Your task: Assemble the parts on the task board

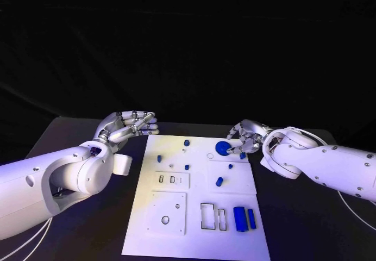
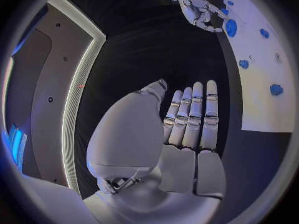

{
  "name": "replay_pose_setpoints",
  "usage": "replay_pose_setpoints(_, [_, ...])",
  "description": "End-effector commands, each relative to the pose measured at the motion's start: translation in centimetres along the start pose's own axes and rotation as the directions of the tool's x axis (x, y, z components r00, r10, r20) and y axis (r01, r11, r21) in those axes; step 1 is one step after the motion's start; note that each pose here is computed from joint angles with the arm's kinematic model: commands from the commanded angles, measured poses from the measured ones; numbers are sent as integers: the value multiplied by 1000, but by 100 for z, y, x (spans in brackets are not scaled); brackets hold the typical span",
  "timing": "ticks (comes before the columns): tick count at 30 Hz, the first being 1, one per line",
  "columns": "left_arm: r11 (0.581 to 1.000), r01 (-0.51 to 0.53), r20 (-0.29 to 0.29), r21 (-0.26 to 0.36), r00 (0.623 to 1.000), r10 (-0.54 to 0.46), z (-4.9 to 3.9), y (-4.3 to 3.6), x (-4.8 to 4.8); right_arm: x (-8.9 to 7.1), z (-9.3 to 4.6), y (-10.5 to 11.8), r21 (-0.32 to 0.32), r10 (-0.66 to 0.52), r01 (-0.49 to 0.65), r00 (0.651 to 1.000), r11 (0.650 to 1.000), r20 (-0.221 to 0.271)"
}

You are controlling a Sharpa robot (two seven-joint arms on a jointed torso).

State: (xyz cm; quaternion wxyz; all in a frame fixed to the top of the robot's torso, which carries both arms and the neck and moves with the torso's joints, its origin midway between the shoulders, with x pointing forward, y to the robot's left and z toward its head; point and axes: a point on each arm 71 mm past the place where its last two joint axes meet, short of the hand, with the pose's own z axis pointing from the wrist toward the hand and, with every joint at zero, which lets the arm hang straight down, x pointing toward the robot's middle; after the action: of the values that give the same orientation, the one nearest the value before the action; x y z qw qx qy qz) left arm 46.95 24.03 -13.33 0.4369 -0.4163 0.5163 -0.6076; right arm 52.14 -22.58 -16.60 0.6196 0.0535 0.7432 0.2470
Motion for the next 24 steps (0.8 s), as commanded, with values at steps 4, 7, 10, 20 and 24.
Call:
replay_pose_setpoints(4, [1000,11,-21,9,1000,-10,2,-14,26,70,48,16,18,5,-5,999,1000,-37])
replay_pose_setpoints(7, [1000,11,-23,10,1000,-11,1,-15,31,97,61,34,15,2,-2,999,1000,-38])
replay_pose_setpoints(10, [1000,12,-24,9,1000,-12,1,-15,33,122,74,50,12,0,1,999,1000,-39])
replay_pose_setpoints(20, [1000,11,-22,9,1000,-11,-2,-15,25,137,89,57,11,-10,10,1000,1000,-30])
replay_pose_setpoints(24, [1000,11,-22,8,1000,-11,-2,-15,24,136,91,62,7,-23,23,999,1000,-24])
